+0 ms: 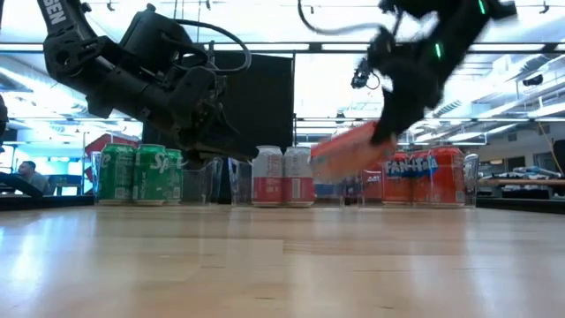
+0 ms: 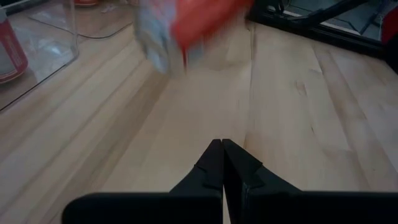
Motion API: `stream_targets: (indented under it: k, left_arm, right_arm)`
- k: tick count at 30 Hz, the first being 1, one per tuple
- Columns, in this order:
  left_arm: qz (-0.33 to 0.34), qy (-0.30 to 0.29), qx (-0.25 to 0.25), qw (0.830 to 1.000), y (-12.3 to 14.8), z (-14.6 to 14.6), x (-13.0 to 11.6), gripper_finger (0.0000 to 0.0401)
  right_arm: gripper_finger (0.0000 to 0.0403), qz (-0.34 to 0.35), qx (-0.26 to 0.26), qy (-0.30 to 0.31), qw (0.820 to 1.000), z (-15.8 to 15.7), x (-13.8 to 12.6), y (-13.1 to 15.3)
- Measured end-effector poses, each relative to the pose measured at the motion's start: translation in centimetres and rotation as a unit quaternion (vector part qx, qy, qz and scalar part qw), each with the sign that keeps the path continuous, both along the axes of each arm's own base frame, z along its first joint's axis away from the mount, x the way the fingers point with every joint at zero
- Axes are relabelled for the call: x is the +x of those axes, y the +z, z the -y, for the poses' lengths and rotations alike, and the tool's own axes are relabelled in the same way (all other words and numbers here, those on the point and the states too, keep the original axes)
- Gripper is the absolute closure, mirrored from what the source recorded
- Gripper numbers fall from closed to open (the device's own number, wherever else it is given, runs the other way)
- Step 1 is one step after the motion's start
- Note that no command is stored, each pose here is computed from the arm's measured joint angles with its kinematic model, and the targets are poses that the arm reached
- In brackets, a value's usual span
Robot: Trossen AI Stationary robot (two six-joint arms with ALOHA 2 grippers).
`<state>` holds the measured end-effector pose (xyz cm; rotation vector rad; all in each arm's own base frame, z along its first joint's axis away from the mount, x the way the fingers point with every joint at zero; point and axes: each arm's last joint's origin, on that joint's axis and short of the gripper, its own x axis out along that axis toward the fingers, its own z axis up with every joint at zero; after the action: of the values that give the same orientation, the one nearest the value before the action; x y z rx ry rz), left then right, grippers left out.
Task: Sort soda cans
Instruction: Put the red soda can into the top right transparent bin
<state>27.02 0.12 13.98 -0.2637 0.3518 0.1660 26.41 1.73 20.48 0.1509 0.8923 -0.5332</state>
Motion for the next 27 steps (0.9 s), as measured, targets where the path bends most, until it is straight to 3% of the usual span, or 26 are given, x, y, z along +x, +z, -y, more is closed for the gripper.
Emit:
stream_targets:
  k: [6,12,17,23,27]
  left_arm:
    - [-0.001,-0.002,0.0,1.0,0.0,0.0,0.0,0.0401]
    - [-0.005,-0.01,0.002,1.0,-0.1,0.0,0.0,0.0401]
    - [-0.009,-0.014,0.006,1.0,-0.2,0.1,-0.1,0.0401]
    - [-0.01,-0.019,0.006,1.0,-0.2,0.1,-0.1,0.0401]
    - [-0.01,-0.019,0.006,1.0,-0.2,0.1,-0.1,0.0401]
  right_arm:
    - [0.013,-0.085,0.013,-0.052,0.995,2.5,-0.3,8.8]
    - [0.013,-0.129,0.047,-0.139,0.981,7.7,-1.8,13.6]
    - [0.013,-0.173,0.072,-0.154,0.97,12.0,-2.5,13.8]
    - [0.013,-0.271,0.11,-0.162,0.943,15.6,-3.3,11.7]
    - [0.013,-0.298,0.122,-0.169,0.931,17.4,-3.3,10.4]
